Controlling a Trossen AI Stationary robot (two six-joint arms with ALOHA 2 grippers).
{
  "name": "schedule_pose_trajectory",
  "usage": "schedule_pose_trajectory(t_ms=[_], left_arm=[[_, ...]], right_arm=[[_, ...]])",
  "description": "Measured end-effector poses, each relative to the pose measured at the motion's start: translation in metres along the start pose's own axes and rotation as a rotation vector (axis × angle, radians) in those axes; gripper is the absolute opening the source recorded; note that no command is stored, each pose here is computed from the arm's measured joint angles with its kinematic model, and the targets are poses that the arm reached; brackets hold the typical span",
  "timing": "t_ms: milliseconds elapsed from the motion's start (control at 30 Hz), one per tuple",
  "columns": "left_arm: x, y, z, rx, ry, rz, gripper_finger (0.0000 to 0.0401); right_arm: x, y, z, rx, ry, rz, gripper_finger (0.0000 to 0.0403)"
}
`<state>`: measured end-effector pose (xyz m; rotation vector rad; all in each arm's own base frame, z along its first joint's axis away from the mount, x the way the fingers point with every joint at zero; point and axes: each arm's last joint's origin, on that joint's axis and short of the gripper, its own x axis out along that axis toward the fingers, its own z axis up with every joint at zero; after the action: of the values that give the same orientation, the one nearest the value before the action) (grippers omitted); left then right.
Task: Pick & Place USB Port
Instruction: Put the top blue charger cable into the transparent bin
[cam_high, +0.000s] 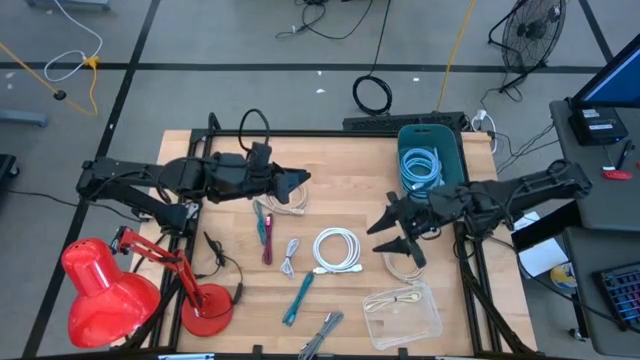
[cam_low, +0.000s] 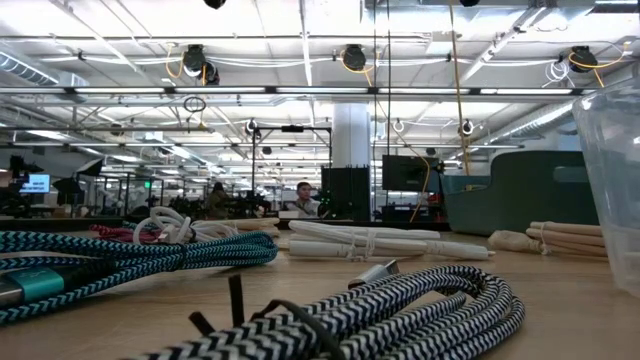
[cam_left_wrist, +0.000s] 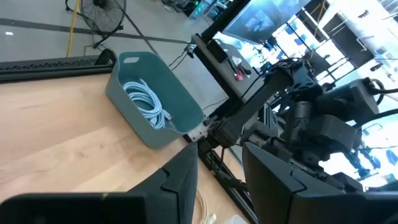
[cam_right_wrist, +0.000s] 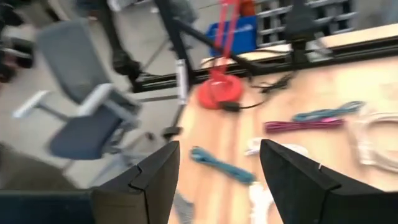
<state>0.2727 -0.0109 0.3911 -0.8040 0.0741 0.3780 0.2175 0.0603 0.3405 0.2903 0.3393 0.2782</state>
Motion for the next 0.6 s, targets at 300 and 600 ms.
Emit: schedule_pose_trajectory(t_ms=[300, 600], left_arm=[[-0.002, 0.016, -0.014, -0.012, 0.156, 0.141, 0.0129], [-0.012, 0.038, -0.028, -0.049, 0.301, 0.385, 0.0129]], right_arm=[[0.009, -0.007, -0.011, 0.007, 0.068, -0.170, 0.0215], [0.013, -0.010, -0.012, 0.021, 0.057, -0.232, 0.0215]])
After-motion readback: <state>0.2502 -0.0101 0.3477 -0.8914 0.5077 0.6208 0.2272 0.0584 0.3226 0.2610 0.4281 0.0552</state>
